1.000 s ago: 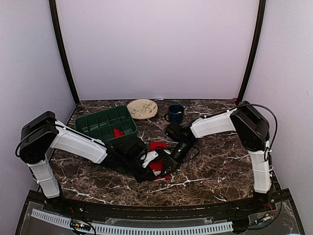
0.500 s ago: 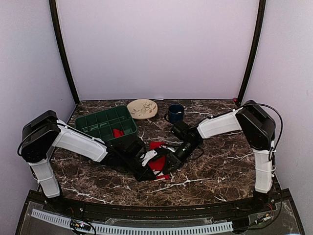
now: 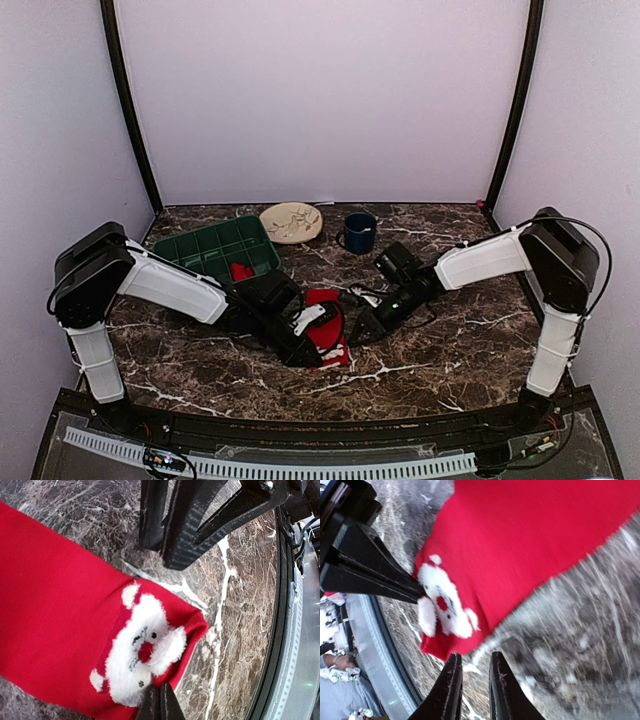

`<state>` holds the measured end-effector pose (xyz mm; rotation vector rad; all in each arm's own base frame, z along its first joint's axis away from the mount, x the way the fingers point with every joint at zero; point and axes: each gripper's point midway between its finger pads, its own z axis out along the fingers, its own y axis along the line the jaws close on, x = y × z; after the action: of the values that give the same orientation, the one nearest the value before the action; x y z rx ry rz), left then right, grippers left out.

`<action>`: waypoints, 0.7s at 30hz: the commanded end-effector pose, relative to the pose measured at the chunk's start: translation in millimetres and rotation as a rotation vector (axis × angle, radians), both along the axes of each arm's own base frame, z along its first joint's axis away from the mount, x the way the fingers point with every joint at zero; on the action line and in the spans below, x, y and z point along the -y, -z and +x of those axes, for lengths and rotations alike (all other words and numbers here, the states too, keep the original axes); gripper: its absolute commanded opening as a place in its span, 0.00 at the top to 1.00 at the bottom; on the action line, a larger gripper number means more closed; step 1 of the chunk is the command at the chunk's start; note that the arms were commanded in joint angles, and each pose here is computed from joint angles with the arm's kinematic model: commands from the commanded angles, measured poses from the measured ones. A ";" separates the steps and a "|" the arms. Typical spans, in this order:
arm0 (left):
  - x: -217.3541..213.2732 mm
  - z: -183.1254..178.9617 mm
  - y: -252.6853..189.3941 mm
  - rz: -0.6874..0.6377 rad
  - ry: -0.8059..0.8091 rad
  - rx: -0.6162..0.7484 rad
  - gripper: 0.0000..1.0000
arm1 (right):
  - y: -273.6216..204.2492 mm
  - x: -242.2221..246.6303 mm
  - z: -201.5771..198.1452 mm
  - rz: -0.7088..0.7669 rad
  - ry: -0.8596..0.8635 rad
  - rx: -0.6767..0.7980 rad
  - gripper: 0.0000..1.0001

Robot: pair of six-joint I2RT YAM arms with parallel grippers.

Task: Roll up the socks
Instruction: Roll the sock at the center of the board.

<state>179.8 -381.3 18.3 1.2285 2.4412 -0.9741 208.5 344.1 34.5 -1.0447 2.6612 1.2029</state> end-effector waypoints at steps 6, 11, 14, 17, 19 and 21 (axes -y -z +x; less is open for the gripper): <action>-42.1 -24.0 50.5 0.222 0.000 -0.182 1.00 | -19.8 25.3 20.3 -0.025 0.152 0.339 0.80; -45.9 -24.1 52.7 0.256 0.010 -0.221 1.00 | -27.6 34.7 8.6 -0.104 0.129 0.574 0.80; -47.1 -23.7 53.3 0.270 0.011 -0.250 1.00 | -32.2 34.2 -2.8 -0.138 0.090 0.715 0.80; -48.4 -25.1 53.4 0.281 0.016 -0.278 1.00 | -35.4 33.0 -11.1 -0.165 0.064 0.820 0.80; -48.2 -26.0 52.5 0.282 0.021 -0.295 1.00 | -36.1 29.9 -17.6 -0.180 0.035 0.873 0.79; -48.0 -25.8 50.8 0.278 0.022 -0.312 1.00 | -35.6 25.5 -23.4 -0.201 0.001 0.924 0.78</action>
<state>180.2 -381.9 16.1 1.2541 2.5941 -1.1108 174.3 316.5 58.9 -1.2141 2.1696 0.4620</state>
